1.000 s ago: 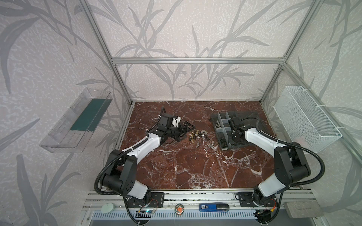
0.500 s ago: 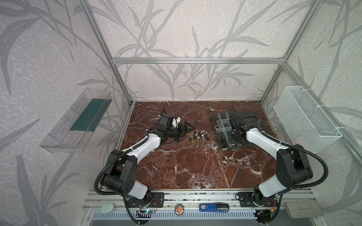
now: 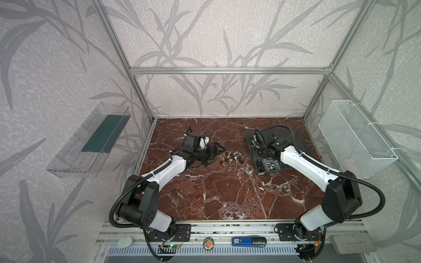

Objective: Sort the screws and nuts into containers
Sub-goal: Pick up the nut from the center of the table.

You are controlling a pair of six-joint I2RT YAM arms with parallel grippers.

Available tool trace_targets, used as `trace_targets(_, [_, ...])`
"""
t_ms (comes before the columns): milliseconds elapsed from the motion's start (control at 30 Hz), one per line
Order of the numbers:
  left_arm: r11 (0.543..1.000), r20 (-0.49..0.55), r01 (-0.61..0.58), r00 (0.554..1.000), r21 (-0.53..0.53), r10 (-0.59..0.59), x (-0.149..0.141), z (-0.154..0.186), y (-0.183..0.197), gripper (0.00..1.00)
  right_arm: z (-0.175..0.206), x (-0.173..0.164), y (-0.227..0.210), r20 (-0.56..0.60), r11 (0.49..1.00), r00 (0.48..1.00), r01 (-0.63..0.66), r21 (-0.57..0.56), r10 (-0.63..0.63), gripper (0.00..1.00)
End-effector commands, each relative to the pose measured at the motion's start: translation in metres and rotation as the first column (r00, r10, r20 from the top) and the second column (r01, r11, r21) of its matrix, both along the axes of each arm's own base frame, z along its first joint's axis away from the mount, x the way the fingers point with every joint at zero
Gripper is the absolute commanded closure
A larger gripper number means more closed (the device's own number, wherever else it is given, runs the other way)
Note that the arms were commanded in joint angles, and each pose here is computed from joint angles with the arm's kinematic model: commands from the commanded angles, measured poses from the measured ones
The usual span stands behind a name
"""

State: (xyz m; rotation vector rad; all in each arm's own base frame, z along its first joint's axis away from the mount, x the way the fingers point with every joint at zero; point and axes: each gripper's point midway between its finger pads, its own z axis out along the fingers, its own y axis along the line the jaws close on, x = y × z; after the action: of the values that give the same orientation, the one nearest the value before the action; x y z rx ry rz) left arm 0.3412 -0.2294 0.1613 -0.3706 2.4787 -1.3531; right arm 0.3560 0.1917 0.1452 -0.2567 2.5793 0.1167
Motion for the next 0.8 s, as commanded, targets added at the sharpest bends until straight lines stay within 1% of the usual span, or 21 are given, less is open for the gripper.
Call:
trace_targets(0, [0.999,0.013,-0.021,1.0,-0.037,0.022,-0.001,0.007,0.009,0.0,-0.013,0.003,0.03,-0.032,0.999,0.999,-0.039,0.002,0.039,0.43])
trace_targets(100, [0.998,0.003,-0.04,0.999,-0.044,0.04,-0.002,0.003,0.018,0.01,-0.028,0.011,0.054,-0.052,0.997,0.996,-0.078,-0.017,0.077,0.43])
trace_targets(267, [0.997,-0.005,-0.059,0.998,-0.048,0.059,-0.005,0.0,0.028,0.01,-0.053,0.026,0.073,-0.092,0.993,0.991,-0.103,-0.049,0.098,0.43])
trace_targets(500, [0.996,-0.005,-0.07,0.998,-0.046,0.07,-0.005,-0.002,0.036,0.0,-0.09,0.04,0.08,-0.147,0.987,0.984,-0.117,-0.114,0.1,0.49])
trace_targets(767, [0.996,-0.017,-0.066,0.998,-0.057,0.065,-0.002,-0.006,0.034,0.01,-0.111,0.043,0.081,-0.185,0.978,0.977,-0.139,-0.158,0.109,0.58])
